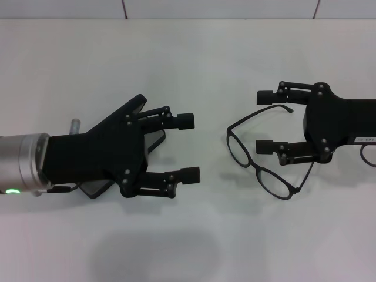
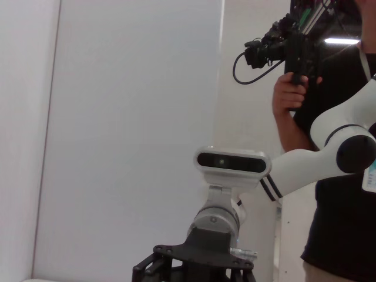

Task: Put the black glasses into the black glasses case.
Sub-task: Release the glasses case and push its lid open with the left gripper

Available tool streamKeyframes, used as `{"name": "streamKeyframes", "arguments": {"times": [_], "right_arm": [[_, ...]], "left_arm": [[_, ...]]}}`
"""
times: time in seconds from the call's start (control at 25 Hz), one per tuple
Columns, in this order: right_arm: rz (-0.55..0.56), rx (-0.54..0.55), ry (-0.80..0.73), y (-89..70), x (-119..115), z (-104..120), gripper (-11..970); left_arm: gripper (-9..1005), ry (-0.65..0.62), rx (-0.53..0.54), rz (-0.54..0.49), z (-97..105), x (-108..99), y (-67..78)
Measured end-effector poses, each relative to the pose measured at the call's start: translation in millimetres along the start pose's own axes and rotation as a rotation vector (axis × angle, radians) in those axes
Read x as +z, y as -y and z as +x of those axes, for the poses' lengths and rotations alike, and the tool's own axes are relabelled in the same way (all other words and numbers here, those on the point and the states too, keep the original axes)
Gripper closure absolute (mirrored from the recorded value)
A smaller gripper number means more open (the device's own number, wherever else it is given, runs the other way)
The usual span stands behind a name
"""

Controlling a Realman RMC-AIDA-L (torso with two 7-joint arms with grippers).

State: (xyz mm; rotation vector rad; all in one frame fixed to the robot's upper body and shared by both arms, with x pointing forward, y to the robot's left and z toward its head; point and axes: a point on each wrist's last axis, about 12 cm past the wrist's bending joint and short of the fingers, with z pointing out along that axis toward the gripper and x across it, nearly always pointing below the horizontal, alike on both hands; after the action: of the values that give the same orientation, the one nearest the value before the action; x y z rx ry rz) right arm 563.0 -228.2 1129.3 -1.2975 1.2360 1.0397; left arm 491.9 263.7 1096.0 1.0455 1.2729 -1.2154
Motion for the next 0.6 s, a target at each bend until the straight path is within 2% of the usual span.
{"name": "streamKeyframes", "arguments": {"times": [0.44, 0.56, 0.6], "right_arm": [[0.02, -0.005, -0.009, 0.6, 3.1, 3.2, 161], [0.022, -0.002, -0.008, -0.4, 3.2, 4.1, 161], [0.022, -0.002, -0.008, -0.5, 3.1, 4.3, 161]], "left_arm": [[118, 0.013, -0.001, -0.052, 0.0, 0.4, -4.5], [119, 0.026, -0.049, -0.167, -6.0, -6.3, -18.4], [119, -0.003, -0.081, -0.206, -12.3, -11.8, -27.1]]}}
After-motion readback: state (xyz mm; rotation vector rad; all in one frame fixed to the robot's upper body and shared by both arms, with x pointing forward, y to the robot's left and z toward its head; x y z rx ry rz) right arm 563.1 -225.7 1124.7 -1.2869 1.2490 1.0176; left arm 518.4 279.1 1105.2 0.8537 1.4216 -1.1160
